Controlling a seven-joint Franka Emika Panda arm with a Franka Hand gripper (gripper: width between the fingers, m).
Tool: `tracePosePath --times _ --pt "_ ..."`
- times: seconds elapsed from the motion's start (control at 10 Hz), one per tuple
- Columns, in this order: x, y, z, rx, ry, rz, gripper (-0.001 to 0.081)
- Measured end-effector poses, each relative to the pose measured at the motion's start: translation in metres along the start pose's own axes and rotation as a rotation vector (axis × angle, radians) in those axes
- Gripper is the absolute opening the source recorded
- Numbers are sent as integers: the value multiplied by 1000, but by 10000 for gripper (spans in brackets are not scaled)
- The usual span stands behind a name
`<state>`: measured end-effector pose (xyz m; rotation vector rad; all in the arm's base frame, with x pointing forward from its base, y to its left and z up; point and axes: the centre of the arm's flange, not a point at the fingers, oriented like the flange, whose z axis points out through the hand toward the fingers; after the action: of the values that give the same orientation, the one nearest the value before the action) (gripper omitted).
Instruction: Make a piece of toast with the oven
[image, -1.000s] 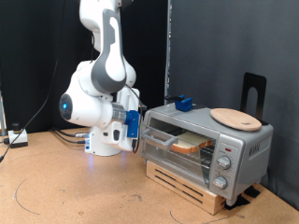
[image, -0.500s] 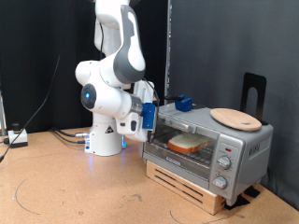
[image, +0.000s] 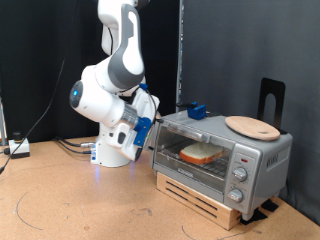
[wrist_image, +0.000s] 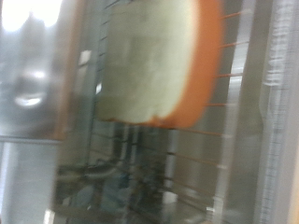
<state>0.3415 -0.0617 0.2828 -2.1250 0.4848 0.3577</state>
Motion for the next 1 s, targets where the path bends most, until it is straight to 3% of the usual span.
tracePosePath --times 0.2,0.4,0.7,1.0 --pt "5 5 -4 13 -1 12 807" --pt "14 -9 -8 90 26 -1 807" --pt "43 -32 -13 146 -79 9 807" --pt "77 -42 -16 167 -36 29 807"
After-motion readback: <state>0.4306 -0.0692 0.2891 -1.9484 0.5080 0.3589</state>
